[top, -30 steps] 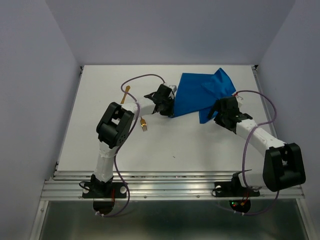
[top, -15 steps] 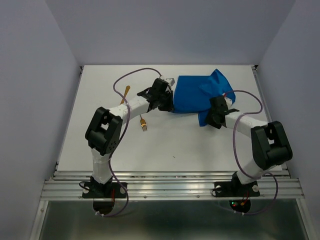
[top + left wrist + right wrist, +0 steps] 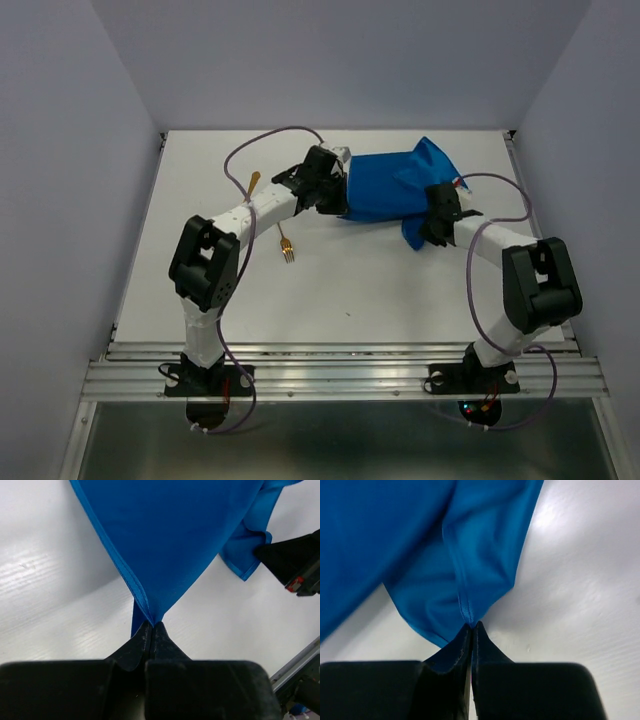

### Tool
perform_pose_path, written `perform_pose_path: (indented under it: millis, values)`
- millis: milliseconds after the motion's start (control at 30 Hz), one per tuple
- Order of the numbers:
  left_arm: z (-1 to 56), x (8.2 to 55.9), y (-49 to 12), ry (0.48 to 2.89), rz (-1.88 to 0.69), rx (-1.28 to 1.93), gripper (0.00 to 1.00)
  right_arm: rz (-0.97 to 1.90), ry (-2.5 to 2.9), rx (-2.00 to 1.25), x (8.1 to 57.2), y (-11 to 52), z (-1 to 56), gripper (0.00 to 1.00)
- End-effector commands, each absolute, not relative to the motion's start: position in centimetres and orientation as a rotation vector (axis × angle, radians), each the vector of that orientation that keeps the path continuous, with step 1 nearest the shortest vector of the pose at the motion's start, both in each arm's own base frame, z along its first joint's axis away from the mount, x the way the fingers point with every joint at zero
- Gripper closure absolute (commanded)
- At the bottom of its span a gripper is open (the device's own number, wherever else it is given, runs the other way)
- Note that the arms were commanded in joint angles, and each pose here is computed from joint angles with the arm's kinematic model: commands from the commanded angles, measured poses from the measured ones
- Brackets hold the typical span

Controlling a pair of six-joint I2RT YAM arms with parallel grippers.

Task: Fold the napkin into a case and place the utensils inside
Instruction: Pick up the crumpled napkin from the corner of the board, then move the crumpled napkin to the center of the board.

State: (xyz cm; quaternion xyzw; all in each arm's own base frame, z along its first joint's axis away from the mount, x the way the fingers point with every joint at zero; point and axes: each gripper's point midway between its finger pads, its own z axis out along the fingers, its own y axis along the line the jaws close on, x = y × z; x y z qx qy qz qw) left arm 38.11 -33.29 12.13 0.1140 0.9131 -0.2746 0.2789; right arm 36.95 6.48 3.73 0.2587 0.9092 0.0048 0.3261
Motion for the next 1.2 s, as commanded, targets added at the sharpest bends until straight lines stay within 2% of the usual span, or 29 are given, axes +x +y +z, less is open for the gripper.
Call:
perform_pose_path:
  millis: [0,133,233,267,367,400,433,467,567,600,667,700,800,867,900,933,967,1000,1033,1067,1133,1167]
  values:
    - [23.2,42.7,-31.5,2.223,-0.725,0.271,1.0,0.031,2.12,0.714,42.9,2.0,13.6,0.99]
    - [29.7,45.7,-27.1,2.127,-0.713,0.153,1.0,0.034,1.934,0.696,44.7,-0.6,23.2,0.99]
    - [33.6,46.2,-23.9,2.042,-0.716,0.094,1.0,0.01,1.808,0.685,43.5,-1.7,28.8,0.99]
    - [32.8,45.9,-23.3,2.057,-0.712,0.085,1.0,0.005,1.767,0.689,42.6,-2.1,30.4,0.99]
    - [32.9,44.5,-22.5,2.036,-0.731,0.086,1.0,-0.014,1.79,0.695,40.8,-2.4,29.0,0.99]
    - [30.2,43.8,-22.3,2.092,-0.734,0.08,1.0,-0.012,1.786,0.703,39.8,-2.5,28.9,0.99]
    - [29.7,42.7,-22.4,2.105,-0.763,0.088,1.0,-0.031,1.837,0.712,38.8,-2.5,26.4,0.99]
    - [26.1,41.5,-22.2,2.188,-0.76,0.072,1.0,-0.034,1.87,0.715,38.0,-2.4,25.0,0.99]
    - [23.3,38.5,-22.4,2.244,-0.844,0.047,1.0,-0.023,1.995,0.732,34.7,-1.8,19.7,0.99]
    - [19.5,36.5,-22.1,2.332,-0.852,0.024,1.0,-0.02,2.026,0.74,33.8,-1.6,18.4,0.99]
    - [18.5,34.2,-22.3,2.342,-0.905,0.013,1.0,0.024,2.103,0.767,31.5,-0.8,15.4,0.99]
    - [15.8,32.4,-22.0,2.401,-0.902,-0.004,1.0,0.056,2.125,0.783,30.8,-0.3,14.5,0.99]
    - [12.7,28.9,-22.3,2.474,-0.91,-0.009,1.0,0.129,2.223,0.81,28.3,1.1,11.3,0.99]
    - [11.1,27.7,-22.5,2.514,-0.9,-0.009,1.0,0.121,2.257,0.838,27.3,1.2,10.0,0.99]
    - [9.9,26.7,-22.8,2.55,-0.896,-0.007,1.0,0.118,2.27,0.844,26.9,1.2,9.5,0.97]
    - [9.4,26.5,-22.8,2.566,-0.886,-0.015,1.0,0.111,2.275,0.846,26.7,1.1,9.2,0.91]
    - [8.7,26.3,-22.8,2.591,-0.879,-0.022,0.96,0.102,2.281,0.851,26.6,1.0,9.2,0.68]
    - [8.4,26.2,-22.9,2.601,-0.875,-0.021,0.87,0.083,2.284,0.853,26.6,0.8,9.0,0.54]
    - [8.0,26.1,-22.9,2.618,-0.86,-0.025,0.58,0.076,2.283,0.851,26.7,0.7,9.2,0.4]
    - [7.9,26.2,-22.8,2.624,-0.847,-0.028,0.48,0.055,2.293,0.855,26.6,0.5,9.1,0.37]
    - [7.9,26.8,-22.4,2.632,-0.792,-0.038,0.33,-0.019,2.307,0.878,26.4,-0.3,9.1,0.37]
    - [8.0,27.1,-22.3,2.628,-0.772,-0.043,0.32,-0.044,2.302,0.883,26.4,-0.7,9.3,0.39]
